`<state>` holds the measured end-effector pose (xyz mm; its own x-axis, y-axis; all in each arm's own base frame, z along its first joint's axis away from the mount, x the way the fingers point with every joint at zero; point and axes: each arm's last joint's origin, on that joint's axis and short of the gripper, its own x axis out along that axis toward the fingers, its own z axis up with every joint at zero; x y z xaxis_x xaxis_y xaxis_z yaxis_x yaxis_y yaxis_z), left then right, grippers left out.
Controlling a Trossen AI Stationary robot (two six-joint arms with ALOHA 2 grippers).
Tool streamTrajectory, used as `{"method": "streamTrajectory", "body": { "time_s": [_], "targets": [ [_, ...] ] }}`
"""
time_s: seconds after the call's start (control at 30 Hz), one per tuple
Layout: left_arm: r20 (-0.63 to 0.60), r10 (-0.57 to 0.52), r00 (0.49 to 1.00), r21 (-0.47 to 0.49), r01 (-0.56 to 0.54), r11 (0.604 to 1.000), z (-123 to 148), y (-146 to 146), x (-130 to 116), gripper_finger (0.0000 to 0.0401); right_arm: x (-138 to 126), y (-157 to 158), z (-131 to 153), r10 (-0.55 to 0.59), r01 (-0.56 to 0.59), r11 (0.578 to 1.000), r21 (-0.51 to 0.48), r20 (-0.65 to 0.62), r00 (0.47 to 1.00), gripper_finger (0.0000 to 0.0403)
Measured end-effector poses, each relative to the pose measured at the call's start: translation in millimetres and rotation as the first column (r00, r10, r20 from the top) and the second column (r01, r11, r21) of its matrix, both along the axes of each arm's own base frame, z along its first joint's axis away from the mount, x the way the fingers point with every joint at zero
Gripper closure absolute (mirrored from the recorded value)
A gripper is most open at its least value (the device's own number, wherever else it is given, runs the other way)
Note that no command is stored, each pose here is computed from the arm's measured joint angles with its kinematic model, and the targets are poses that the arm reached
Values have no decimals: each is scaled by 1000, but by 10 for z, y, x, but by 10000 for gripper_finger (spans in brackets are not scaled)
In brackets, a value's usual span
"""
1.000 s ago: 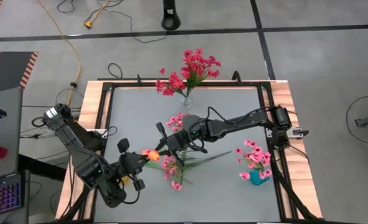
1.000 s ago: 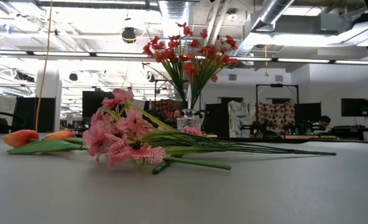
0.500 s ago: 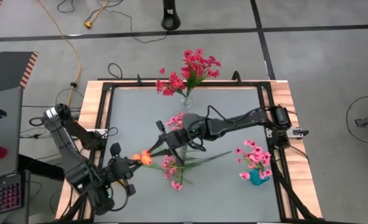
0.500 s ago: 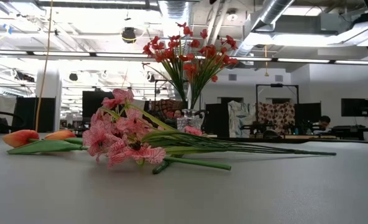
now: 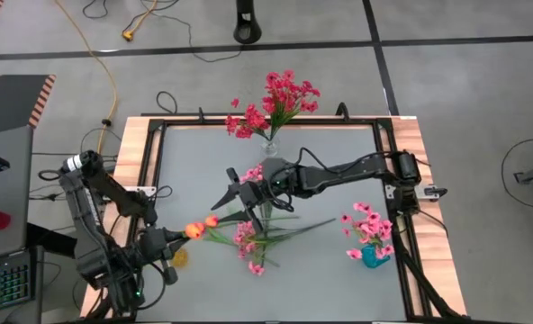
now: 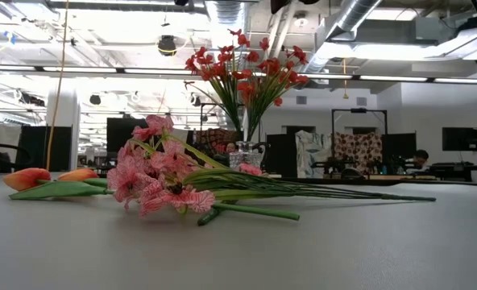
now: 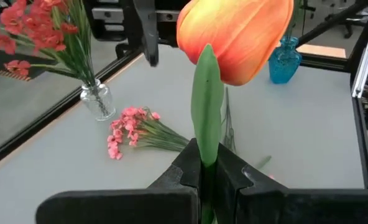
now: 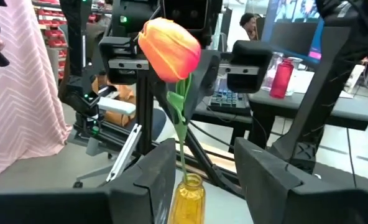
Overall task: Sort flowers into vase by color
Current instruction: Put the right orange tulip flower into the yellow vase
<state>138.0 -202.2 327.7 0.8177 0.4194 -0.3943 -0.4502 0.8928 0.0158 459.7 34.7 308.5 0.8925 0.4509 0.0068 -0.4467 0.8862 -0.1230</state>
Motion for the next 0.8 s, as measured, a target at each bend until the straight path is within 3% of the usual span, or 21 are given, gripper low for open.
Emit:
{"method": "streamTrajectory", "body": {
  "time_s": [0.3, 0.53, 0.8],
  "targets": [
    [-132, 26, 991, -90, -38, 995, -39, 18, -140, 401, 5, -65, 0, -15, 15, 1000, 0, 0, 1000, 214],
    [-310, 26, 950, -184, -87, 979, -87, 1, -171, 390, 4, -62, 0, -14, 14, 1000, 0, 0, 1000, 214],
    [-327, 39, 944, -216, -115, 970, -94, -3, -177, 345, 4, -62, 0, -14, 14, 1000, 0, 0, 1000, 214]
  ]
}}
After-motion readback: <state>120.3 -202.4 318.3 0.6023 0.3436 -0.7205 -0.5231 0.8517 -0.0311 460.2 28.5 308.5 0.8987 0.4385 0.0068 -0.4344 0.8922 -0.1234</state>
